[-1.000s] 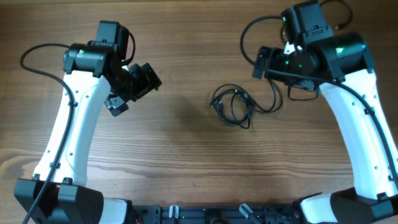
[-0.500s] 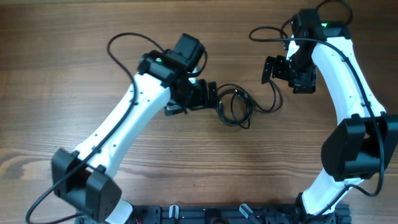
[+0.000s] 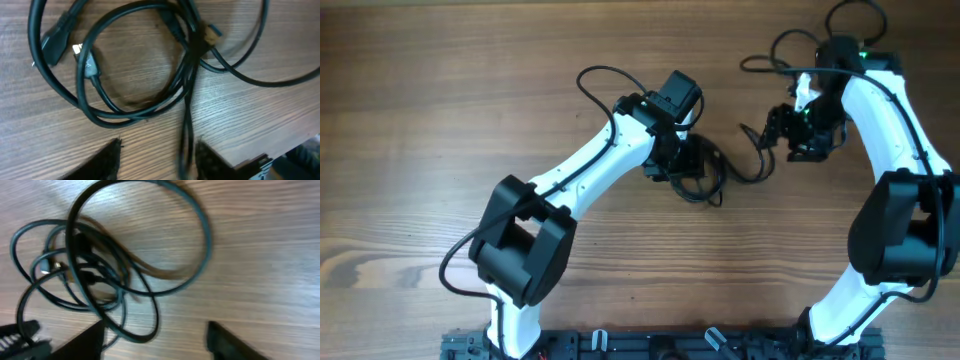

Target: Untangle cables

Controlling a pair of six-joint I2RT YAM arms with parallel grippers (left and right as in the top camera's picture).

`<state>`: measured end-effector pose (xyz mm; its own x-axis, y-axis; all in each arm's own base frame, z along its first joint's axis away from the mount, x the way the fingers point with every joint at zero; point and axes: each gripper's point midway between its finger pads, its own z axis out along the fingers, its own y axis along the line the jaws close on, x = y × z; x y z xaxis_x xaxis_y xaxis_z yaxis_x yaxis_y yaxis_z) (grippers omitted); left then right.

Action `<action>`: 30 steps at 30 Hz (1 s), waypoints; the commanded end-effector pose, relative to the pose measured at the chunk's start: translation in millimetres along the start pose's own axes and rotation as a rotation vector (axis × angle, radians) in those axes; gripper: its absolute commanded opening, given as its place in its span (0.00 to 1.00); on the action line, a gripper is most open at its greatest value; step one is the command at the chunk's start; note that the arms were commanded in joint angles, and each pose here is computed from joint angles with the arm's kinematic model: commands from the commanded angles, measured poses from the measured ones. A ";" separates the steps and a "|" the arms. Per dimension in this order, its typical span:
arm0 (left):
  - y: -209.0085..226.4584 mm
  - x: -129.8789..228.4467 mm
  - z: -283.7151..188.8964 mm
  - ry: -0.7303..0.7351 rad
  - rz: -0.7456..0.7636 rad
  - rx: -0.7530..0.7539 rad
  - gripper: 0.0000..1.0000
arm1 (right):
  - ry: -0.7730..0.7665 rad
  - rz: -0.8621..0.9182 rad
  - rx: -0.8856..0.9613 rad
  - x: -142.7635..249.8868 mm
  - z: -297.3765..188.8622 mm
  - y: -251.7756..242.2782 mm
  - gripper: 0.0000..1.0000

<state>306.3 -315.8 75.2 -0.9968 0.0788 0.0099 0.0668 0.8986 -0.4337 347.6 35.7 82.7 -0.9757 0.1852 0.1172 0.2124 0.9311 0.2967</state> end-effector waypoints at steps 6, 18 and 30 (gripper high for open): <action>5.5 4.9 16.0 0.044 -0.010 -0.012 0.37 | 0.064 -0.133 -0.119 14.5 15.2 26.9 0.60; 19.2 5.5 14.9 0.037 -0.025 -0.078 0.04 | 0.094 -0.333 -0.196 28.2 16.9 50.2 0.88; 70.1 11.3 -3.8 0.108 -0.165 -0.185 0.04 | 0.048 -0.183 -0.128 18.3 21.4 69.0 0.04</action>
<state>295.3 -274.0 54.6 -0.9904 0.0121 0.1375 -0.0301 0.9532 -0.3010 342.1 92.0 80.0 -0.9966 -0.0268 0.0774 0.0061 0.9185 0.3954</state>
